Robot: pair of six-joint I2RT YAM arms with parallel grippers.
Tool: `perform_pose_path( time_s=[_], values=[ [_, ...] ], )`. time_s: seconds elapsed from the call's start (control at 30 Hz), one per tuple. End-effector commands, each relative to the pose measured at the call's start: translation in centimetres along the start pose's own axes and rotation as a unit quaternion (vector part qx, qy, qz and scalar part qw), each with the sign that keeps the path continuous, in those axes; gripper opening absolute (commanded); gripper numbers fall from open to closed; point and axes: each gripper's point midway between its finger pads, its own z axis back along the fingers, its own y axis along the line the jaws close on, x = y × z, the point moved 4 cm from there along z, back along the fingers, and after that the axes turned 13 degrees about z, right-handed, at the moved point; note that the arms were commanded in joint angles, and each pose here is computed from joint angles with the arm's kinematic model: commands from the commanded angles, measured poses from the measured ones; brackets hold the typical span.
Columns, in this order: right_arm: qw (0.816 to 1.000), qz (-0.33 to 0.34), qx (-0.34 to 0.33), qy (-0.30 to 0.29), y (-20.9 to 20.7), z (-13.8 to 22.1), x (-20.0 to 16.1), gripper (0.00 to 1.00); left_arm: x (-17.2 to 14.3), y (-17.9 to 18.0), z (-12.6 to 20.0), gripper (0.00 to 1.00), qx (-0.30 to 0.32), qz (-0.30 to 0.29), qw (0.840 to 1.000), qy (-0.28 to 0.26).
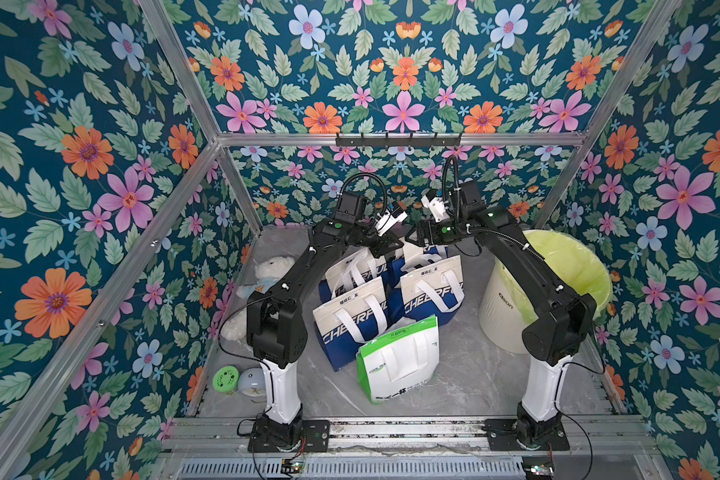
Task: Shred takeout receipts and throw away
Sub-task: Pick up the takeout bag at the center of the board.
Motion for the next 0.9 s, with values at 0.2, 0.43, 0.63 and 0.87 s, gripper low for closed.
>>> perform_pose_path(
  time_s=[0.2,0.43,0.63,0.87],
  values=[
    [0.997,0.017,-0.072,0.009,-2.1,-0.2,-0.2,0.96,-1.1,-0.4,0.0,0.22,-0.009,0.008,1.000,0.018],
    [0.998,0.034,-0.051,0.008,-1.5,-0.6,-0.2,0.99,-1.6,-0.9,-0.7,0.00,-0.006,0.003,0.999,0.031],
    [0.997,0.053,-0.050,0.006,-0.9,-1.1,-0.4,0.99,-1.9,-1.0,-1.3,0.00,-0.007,0.001,0.999,0.037],
    [0.994,0.076,-0.074,0.006,-0.8,-2.3,-0.6,0.98,-2.2,-1.0,-1.3,0.00,-0.005,-0.001,0.999,0.042]
  ],
)
